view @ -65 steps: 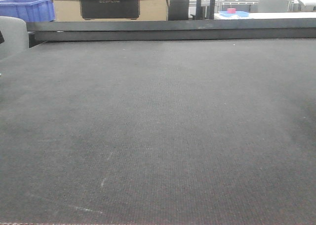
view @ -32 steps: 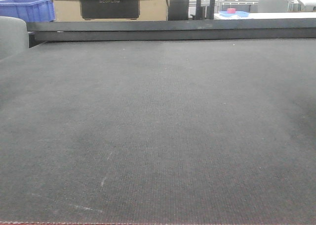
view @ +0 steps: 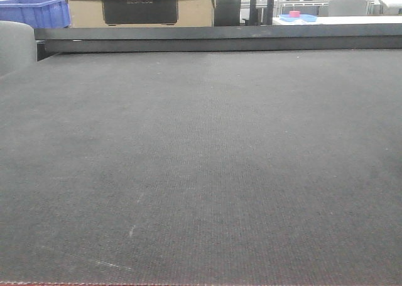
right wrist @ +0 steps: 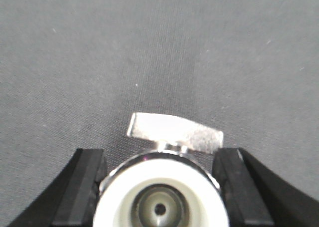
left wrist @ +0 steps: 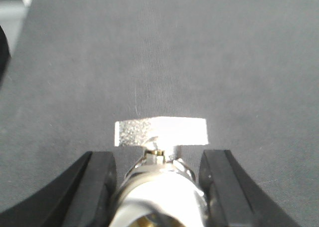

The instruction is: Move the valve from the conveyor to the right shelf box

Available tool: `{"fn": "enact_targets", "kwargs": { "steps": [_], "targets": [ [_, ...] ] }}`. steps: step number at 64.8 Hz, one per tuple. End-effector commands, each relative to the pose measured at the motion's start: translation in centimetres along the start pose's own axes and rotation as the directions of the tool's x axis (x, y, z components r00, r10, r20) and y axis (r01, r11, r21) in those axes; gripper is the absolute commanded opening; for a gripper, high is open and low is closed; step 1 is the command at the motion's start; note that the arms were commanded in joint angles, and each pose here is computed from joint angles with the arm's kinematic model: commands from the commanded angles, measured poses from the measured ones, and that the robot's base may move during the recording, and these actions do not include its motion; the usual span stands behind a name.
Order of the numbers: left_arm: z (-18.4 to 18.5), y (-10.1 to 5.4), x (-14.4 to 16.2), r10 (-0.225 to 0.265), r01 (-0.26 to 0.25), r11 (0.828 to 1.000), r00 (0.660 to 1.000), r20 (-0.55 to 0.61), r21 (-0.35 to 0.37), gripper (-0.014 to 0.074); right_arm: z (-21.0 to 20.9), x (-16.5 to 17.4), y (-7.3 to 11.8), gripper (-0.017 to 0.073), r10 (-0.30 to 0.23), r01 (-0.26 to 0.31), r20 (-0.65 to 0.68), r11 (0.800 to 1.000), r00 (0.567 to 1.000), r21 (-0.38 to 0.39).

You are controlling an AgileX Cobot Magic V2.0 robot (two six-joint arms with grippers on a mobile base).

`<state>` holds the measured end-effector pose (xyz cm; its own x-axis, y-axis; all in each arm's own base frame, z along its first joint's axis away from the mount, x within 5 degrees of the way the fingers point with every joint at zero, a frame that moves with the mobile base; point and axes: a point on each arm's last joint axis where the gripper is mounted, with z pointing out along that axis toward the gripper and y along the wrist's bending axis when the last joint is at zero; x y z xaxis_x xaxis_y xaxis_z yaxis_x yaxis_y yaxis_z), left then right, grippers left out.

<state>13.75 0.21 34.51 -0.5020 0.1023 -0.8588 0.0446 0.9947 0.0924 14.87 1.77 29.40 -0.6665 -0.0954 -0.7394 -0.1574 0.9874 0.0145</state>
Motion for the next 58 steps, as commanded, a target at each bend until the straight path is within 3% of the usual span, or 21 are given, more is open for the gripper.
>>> {"fn": "enact_targets", "kwargs": {
  "steps": [1,9,22,32,58],
  "targets": [
    [-2.0,-0.2,0.4,-0.006,0.007,1.000,0.991,0.133,-0.006,-0.0111,-2.3,-0.7,0.1,-0.0153,-0.012,0.009,0.176,1.000,0.984,0.017],
    [-4.5,-0.3,1.2,-0.004,0.007,1.000,0.974,0.225,-0.016,-0.0111,-4.6,-0.6,0.2,-0.0153,-0.020,0.013,0.296,1.000,0.955,0.026],
    [-8.6,-0.3,1.7,0.004,0.013,0.999,0.908,0.419,-0.038,-0.0111,-8.1,-0.8,0.4,-0.0153,-0.033,0.019,0.442,0.999,0.897,0.037],
    [-10.1,-0.4,1.9,0.009,0.016,0.999,0.869,0.495,-0.046,-0.0111,-10.1,-1.6,0.5,-0.0153,-0.040,0.020,0.519,0.999,0.854,0.043],
    [-10.2,-0.4,1.9,0.009,0.017,0.999,0.866,0.501,-0.047,-0.0111,-10.7,-2.0,0.5,-0.0153,-0.042,0.019,0.548,0.999,0.835,0.047]
  ]
}}
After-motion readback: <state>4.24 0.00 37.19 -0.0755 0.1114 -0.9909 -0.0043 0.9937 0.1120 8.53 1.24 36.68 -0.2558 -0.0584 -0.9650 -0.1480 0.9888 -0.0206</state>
